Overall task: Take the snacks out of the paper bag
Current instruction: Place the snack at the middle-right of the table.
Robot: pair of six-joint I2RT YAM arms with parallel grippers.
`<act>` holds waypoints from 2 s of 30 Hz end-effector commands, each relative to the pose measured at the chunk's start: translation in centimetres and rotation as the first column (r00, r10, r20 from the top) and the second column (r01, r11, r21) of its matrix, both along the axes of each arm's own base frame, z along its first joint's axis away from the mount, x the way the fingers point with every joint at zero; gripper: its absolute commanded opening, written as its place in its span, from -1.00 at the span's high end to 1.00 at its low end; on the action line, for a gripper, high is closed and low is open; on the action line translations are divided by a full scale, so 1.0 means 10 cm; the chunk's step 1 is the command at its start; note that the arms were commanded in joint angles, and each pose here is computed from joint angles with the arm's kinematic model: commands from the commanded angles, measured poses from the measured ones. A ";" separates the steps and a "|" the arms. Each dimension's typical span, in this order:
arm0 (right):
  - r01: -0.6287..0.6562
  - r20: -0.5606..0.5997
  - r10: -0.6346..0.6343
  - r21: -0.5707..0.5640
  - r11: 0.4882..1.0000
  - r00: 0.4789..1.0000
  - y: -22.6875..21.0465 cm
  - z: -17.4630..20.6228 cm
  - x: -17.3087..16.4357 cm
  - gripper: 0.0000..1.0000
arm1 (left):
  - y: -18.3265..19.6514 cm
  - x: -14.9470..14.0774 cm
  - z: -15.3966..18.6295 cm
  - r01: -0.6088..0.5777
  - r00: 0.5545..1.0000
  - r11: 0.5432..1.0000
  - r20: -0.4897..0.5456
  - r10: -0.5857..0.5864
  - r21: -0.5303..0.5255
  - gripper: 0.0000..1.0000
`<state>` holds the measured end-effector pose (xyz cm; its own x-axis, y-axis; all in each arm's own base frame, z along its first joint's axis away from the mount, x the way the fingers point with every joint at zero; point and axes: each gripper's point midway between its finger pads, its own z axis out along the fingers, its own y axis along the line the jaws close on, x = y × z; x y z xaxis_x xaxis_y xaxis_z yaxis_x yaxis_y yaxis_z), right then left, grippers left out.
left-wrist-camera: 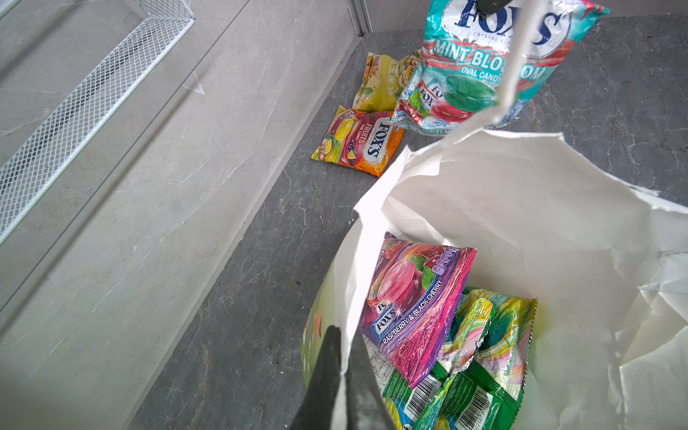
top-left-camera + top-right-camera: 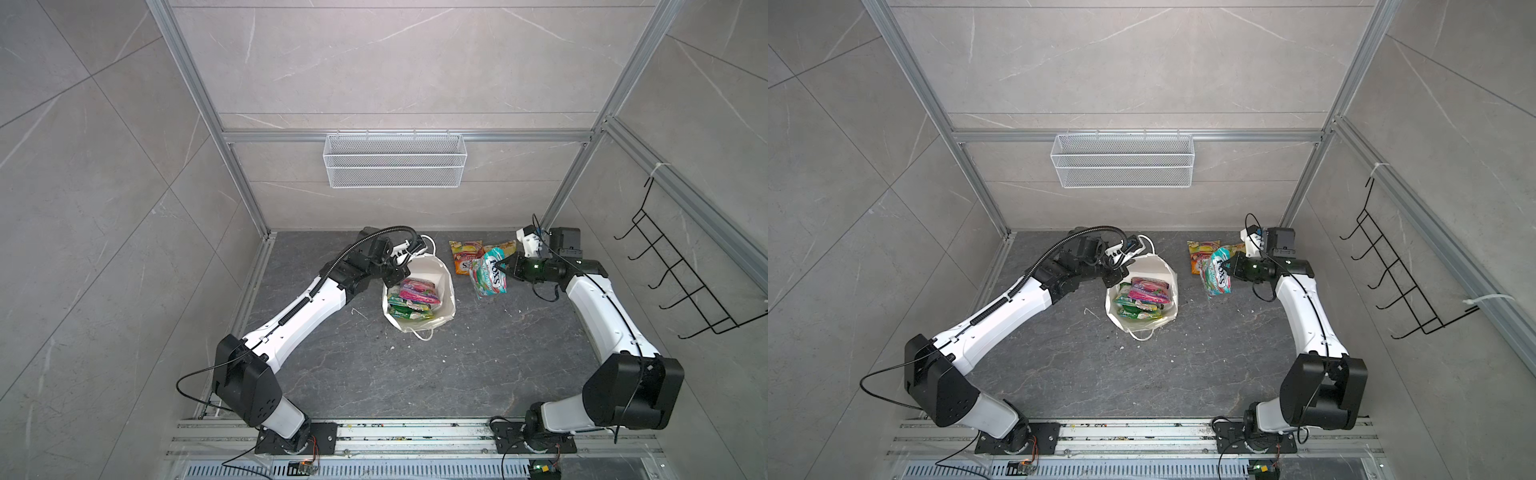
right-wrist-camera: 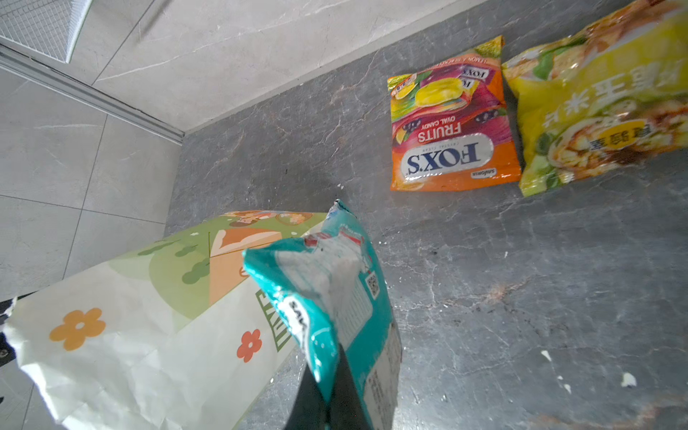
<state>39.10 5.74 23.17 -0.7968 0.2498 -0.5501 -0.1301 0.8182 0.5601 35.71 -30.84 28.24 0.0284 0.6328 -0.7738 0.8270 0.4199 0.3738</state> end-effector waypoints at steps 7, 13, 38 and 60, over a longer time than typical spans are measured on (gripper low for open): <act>-0.031 -0.182 0.033 0.018 0.999 0.983 0.13 -0.47 -0.15 1.00 | -0.02 0.02 0.20 0.000 0.999 0.999 0.042 0.002 -0.050 1.00; -0.006 -0.249 0.003 -0.011 1.000 0.968 0.10 -0.71 -0.16 1.00 | -0.03 0.03 0.23 -0.003 0.999 0.998 0.044 0.005 -0.057 1.00; -0.060 -0.269 0.051 -0.026 0.998 0.962 0.26 -0.74 -0.03 1.00 | -0.02 0.06 0.17 -0.023 0.999 0.999 0.033 0.025 -0.038 1.00; -0.021 -0.406 -0.230 -0.528 0.849 0.885 -0.64 -1.42 0.16 1.00 | -0.06 0.05 0.23 -0.003 0.999 0.998 0.038 0.005 -0.059 1.00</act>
